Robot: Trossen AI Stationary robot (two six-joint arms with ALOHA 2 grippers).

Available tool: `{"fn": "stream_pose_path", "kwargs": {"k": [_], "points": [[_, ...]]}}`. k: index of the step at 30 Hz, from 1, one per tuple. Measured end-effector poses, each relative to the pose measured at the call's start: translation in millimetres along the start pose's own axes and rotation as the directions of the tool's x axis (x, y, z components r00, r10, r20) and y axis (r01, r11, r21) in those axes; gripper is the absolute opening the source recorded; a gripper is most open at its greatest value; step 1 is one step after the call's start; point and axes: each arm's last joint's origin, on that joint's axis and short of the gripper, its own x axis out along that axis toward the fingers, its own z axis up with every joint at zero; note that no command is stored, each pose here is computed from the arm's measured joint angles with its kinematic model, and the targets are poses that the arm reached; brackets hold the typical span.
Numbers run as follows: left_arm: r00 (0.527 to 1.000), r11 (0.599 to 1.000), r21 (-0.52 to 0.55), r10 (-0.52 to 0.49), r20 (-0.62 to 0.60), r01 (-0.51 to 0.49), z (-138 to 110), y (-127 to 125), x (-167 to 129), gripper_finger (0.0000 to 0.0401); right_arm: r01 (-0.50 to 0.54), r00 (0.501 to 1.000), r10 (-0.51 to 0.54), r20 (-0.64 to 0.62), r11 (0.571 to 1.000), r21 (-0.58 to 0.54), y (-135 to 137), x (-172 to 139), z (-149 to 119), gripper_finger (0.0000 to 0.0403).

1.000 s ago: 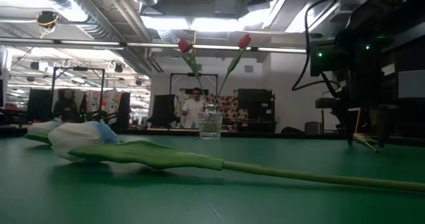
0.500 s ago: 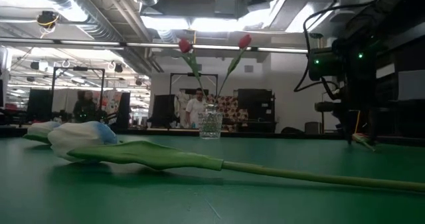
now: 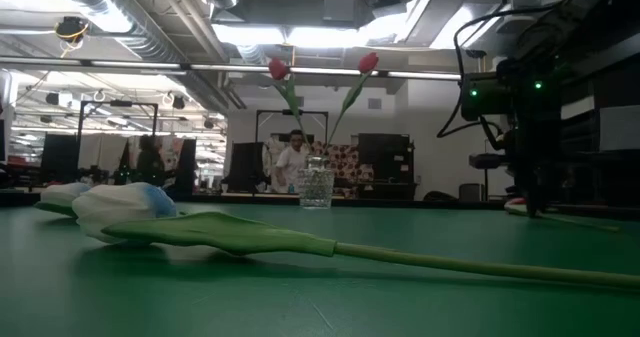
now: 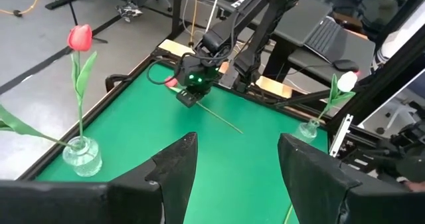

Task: Sort flowers into vase by color
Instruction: Put the pink flower into the top transparent vase

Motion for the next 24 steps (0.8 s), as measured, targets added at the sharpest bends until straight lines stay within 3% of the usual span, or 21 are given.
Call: {"fn": "stream_pose_path", "kwargs": {"k": [7, 15, 19, 24], "points": [[1.000, 1.000, -0.012, -0.003, 0.006, 0.003, 0.6, -0.4, 0.2, 0.0205, -0.126, 0.992, 0.129, 0.008, 0.983, -0.133, 25.9, -22.9, 7.1, 0.0010], [1.000, 1.000, -0.011, -0.003, 0.007, 0.003, 0.7, -0.4, 0.2, 0.0205, -0.270, 0.953, 0.296, 0.071, 0.930, -0.249, 63.4, -68.4, 2.1, 0.0020], [0.999, 1.000, -0.019, -0.021, 0.026, 0.021, 2.5, -2.1, 1.1, 0.0205, -0.320, 0.927, 0.365, 0.082, 0.887, -0.333, 77.6, -89.5, -11.0, 0.0011], [0.992, 0.993, -0.016, -0.113, 0.063, 0.114, 4.2, -9.5, 10.2, 0.0205, -0.406, 0.884, 0.465, 0.046, 0.813, -0.418, 93.1, -120.4, -34.1, 0.0016]]}}
